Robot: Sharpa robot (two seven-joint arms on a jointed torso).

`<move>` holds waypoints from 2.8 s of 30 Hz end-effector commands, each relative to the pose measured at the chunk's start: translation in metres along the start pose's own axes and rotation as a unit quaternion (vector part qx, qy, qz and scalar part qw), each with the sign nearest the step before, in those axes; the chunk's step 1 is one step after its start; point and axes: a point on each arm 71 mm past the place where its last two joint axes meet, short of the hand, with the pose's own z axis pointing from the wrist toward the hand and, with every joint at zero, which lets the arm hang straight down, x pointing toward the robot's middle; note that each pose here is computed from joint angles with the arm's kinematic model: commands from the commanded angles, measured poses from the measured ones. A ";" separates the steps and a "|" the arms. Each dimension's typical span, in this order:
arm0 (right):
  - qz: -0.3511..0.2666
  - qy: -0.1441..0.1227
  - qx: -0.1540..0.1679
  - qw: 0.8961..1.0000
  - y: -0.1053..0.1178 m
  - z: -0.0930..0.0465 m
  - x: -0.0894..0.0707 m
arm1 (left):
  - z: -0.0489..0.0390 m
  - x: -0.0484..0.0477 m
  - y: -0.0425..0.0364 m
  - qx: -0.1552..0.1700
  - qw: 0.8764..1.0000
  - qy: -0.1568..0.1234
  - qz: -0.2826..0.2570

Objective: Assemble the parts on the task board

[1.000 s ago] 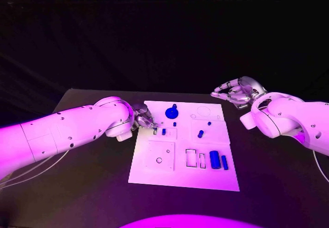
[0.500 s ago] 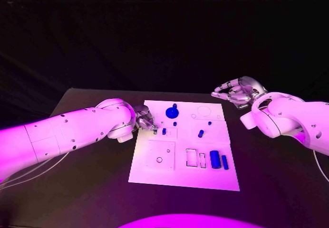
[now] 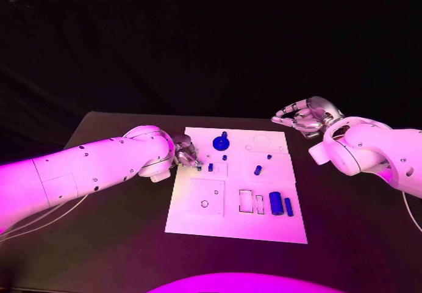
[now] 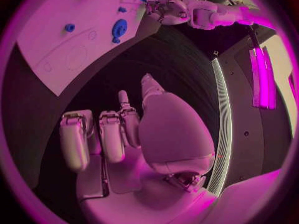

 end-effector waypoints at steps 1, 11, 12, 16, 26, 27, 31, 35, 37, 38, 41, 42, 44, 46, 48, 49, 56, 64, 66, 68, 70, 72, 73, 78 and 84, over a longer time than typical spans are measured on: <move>-0.004 0.008 -0.005 1.000 0.001 0.000 0.001 | 0.0000 0.0024 -0.0009 0.000 1.000 0.011 0.011; -0.003 0.009 -0.005 1.000 0.000 0.000 0.002 | 0.0002 0.0036 -0.0009 0.000 1.000 0.017 0.015; -0.003 0.009 -0.005 1.000 0.000 0.000 0.002 | 0.0002 0.0038 -0.0010 0.000 1.000 0.018 0.015; -0.003 0.009 -0.004 1.000 0.000 0.000 0.002 | 0.0001 0.0042 -0.0011 0.000 1.000 0.020 0.016; -0.003 0.009 -0.004 1.000 0.000 0.001 0.002 | 0.0002 0.0053 -0.0021 0.002 1.000 0.025 0.019; -0.003 0.009 -0.004 1.000 0.000 0.001 0.002 | 0.0002 0.0053 -0.0020 0.002 0.999 0.026 0.019; -0.003 0.009 -0.004 1.000 0.000 0.001 0.002 | 0.0004 0.0055 -0.0020 0.002 0.999 0.027 0.020; -0.003 0.009 -0.004 1.000 0.000 0.001 0.002 | 0.0005 0.0058 -0.0022 0.002 0.999 0.029 0.021; -0.003 0.010 -0.004 1.000 0.000 0.001 0.002 | 0.0005 0.0059 -0.0023 0.002 0.999 0.029 0.021; -0.003 0.010 -0.004 1.000 0.000 0.001 0.002 | 0.0005 0.0059 -0.0023 0.002 0.999 0.030 0.021; -0.003 0.010 -0.004 1.000 0.000 0.001 0.002 | 0.0006 0.0061 -0.0026 0.002 0.999 0.030 0.022; -0.003 0.010 -0.004 1.000 0.000 0.001 0.002 | 0.0006 0.0061 -0.0027 0.002 0.999 0.030 0.022; -0.003 0.009 -0.006 1.000 0.000 0.001 0.003 | 0.0008 0.0064 -0.0033 0.002 0.999 0.031 0.022; -0.004 0.008 -0.008 1.000 0.001 0.000 0.003 | 0.0009 0.0067 -0.0039 0.003 0.999 0.032 0.023; -0.005 0.008 -0.009 1.000 0.001 0.000 0.003 | 0.0010 0.0070 -0.0045 0.003 0.999 0.033 0.023; -0.005 0.008 -0.010 1.000 0.001 0.000 0.003 | 0.0011 0.0072 -0.0048 0.003 0.999 0.033 0.023; -0.006 0.007 -0.013 1.000 0.002 0.000 0.003 | 0.0018 0.0078 -0.0058 0.003 0.999 0.036 0.025; -0.005 0.009 -0.018 1.000 0.003 0.000 0.004 | 0.0027 0.0077 -0.0056 0.002 0.999 0.038 0.027; -0.005 0.008 -0.018 1.000 0.003 0.000 0.004 | 0.0028 0.0077 -0.0055 0.001 0.999 0.038 0.027; -0.005 0.008 -0.018 1.000 0.003 0.000 0.004 | 0.0031 0.0077 -0.0053 0.001 0.999 0.039 0.028; -0.005 0.008 -0.018 1.000 0.003 0.000 0.003 | 0.0032 0.0076 -0.0051 0.000 0.999 0.039 0.028; -0.005 0.007 -0.018 1.000 0.003 0.000 0.003 | 0.0034 0.0075 -0.0049 0.000 0.999 0.038 0.029; -0.005 0.007 -0.018 1.000 0.002 0.000 0.003 | 0.0035 0.0074 -0.0047 -0.001 0.999 0.038 0.029; -0.005 0.007 -0.018 1.000 0.002 0.000 0.003 | 0.0037 0.0069 -0.0039 -0.002 0.999 0.037 0.030; -0.005 0.007 -0.018 1.000 0.002 0.000 0.003 | 0.0039 0.0067 -0.0036 -0.003 0.999 0.037 0.030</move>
